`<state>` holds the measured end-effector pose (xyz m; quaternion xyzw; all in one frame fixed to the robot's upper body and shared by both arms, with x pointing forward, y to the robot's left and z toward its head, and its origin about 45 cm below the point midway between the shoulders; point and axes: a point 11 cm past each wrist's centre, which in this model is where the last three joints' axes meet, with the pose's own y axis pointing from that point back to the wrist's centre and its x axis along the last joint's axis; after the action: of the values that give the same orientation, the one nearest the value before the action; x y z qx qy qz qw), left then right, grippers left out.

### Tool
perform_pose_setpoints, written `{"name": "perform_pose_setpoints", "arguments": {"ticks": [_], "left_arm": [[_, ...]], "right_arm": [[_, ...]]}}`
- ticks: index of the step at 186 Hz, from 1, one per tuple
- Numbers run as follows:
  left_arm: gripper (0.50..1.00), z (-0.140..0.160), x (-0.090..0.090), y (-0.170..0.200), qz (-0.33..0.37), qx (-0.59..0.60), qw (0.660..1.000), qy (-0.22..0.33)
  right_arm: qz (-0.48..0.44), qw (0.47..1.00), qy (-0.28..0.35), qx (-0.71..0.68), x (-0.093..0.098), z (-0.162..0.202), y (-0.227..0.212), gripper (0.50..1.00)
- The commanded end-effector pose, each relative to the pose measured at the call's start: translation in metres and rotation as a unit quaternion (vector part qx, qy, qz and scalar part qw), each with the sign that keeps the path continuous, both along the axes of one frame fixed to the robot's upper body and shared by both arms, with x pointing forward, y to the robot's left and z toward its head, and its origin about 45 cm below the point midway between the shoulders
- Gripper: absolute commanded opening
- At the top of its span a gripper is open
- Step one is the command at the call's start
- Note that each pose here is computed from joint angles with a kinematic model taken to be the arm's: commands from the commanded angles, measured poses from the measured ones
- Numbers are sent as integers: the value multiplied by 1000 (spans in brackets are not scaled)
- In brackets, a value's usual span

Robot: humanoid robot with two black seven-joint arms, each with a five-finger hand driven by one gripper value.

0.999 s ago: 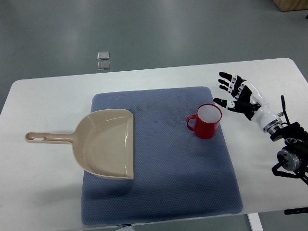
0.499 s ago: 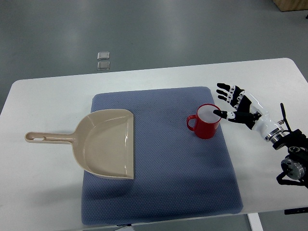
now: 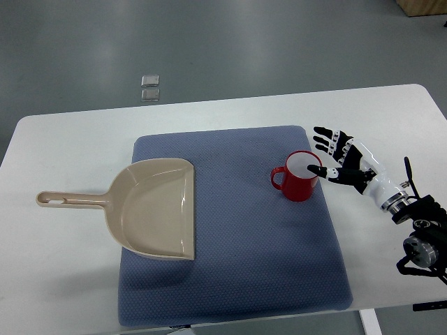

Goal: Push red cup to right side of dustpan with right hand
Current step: 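Lower the right hand and bring its fingers to the red mug, then wrap the right hand fingers around the red mug's side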

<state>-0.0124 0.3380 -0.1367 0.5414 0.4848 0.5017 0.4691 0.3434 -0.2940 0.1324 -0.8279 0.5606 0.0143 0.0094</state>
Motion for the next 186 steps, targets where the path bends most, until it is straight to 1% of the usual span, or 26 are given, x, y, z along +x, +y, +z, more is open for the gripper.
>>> {"name": "perform_pose_setpoints", "arguments": {"ticks": [1, 67, 134, 160, 186], "left_arm": [[1000, 0, 0, 0, 0, 0, 1000, 0], [1000, 0, 0, 0, 0, 0, 1000, 0], [1000, 0, 0, 0, 0, 0, 1000, 0], [1000, 0, 0, 0, 0, 0, 1000, 0], [1000, 0, 0, 0, 0, -1, 1000, 0]], "right_arm": [[1, 1000, 1, 0, -1, -1, 0, 928], [11, 1000, -2, -10, -4, -4, 6, 928], [19, 999, -22, 20, -2, 11, 21, 928], [36, 999, -22, 33, -10, 13, 32, 928], [38, 999, -25, 26, -10, 12, 35, 928]]}}
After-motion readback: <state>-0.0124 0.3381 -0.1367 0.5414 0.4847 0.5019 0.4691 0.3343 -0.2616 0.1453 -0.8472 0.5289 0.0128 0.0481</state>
